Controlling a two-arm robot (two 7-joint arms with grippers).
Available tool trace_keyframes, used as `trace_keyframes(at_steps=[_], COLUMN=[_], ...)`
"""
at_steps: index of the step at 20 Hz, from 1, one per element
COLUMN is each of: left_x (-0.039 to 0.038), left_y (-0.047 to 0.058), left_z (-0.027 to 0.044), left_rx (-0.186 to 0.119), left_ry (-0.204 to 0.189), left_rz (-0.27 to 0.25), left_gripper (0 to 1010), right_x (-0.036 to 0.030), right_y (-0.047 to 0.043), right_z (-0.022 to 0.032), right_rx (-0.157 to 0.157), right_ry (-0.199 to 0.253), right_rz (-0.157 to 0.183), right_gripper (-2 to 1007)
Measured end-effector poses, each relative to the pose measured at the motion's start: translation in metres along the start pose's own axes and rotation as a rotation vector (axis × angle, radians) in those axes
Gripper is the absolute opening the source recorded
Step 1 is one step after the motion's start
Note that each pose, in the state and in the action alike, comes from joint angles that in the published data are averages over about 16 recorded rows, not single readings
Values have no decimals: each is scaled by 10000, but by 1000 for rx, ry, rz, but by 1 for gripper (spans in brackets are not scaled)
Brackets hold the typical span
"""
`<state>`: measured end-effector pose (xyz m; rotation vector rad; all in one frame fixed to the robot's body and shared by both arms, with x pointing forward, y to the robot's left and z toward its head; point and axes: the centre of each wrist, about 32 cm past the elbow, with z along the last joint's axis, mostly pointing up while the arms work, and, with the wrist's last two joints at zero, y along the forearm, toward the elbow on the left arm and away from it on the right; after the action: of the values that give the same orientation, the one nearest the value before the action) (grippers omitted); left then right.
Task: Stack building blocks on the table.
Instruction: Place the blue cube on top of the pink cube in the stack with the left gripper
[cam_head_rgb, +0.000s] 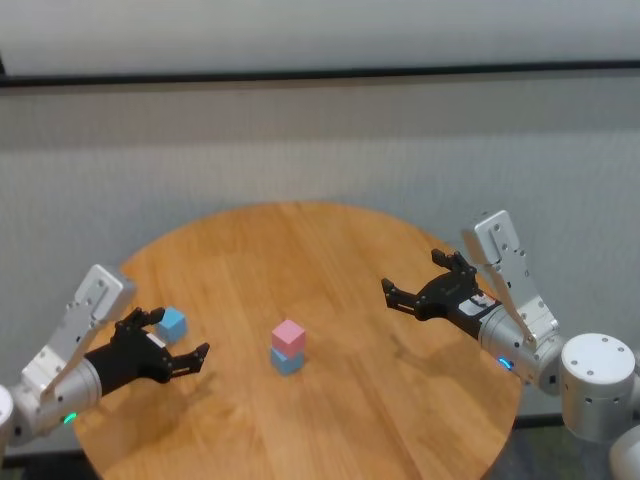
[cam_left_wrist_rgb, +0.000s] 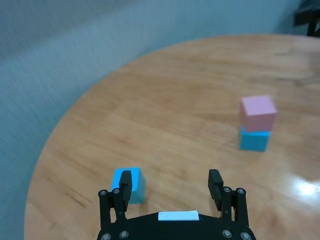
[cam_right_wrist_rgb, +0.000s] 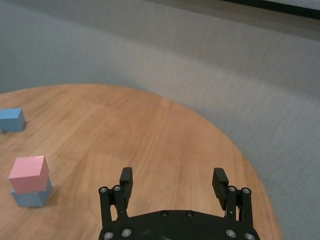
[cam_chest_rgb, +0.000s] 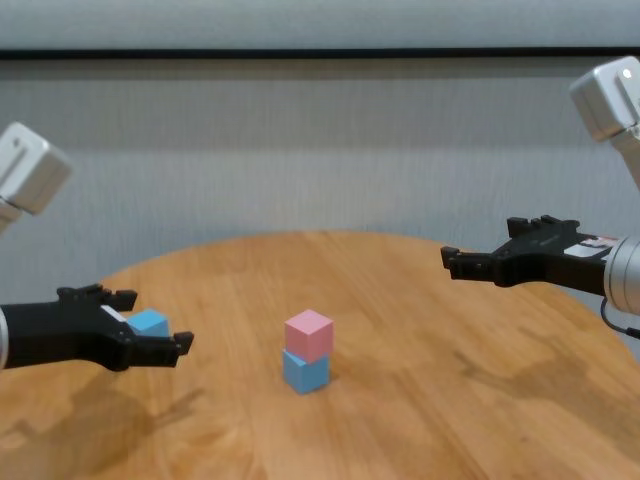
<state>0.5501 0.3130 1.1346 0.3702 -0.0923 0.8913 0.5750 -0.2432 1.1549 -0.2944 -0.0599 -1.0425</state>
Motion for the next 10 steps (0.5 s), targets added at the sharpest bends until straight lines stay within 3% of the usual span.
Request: trace_keyframes(at_steps=[5,10], left_x=[81,161], left_y=[-109,-200], left_z=[-45,-68], left_rx=[25,32], left_ry=[4,8], left_rz=[16,27], left_gripper=[1002,1002], right_x=[-2,-3], right_y=[3,5], right_z=[3,4], right_rx=[0,1], right_ry=[-1,-1], right_rz=[-1,-1], right_gripper=[1005,1005])
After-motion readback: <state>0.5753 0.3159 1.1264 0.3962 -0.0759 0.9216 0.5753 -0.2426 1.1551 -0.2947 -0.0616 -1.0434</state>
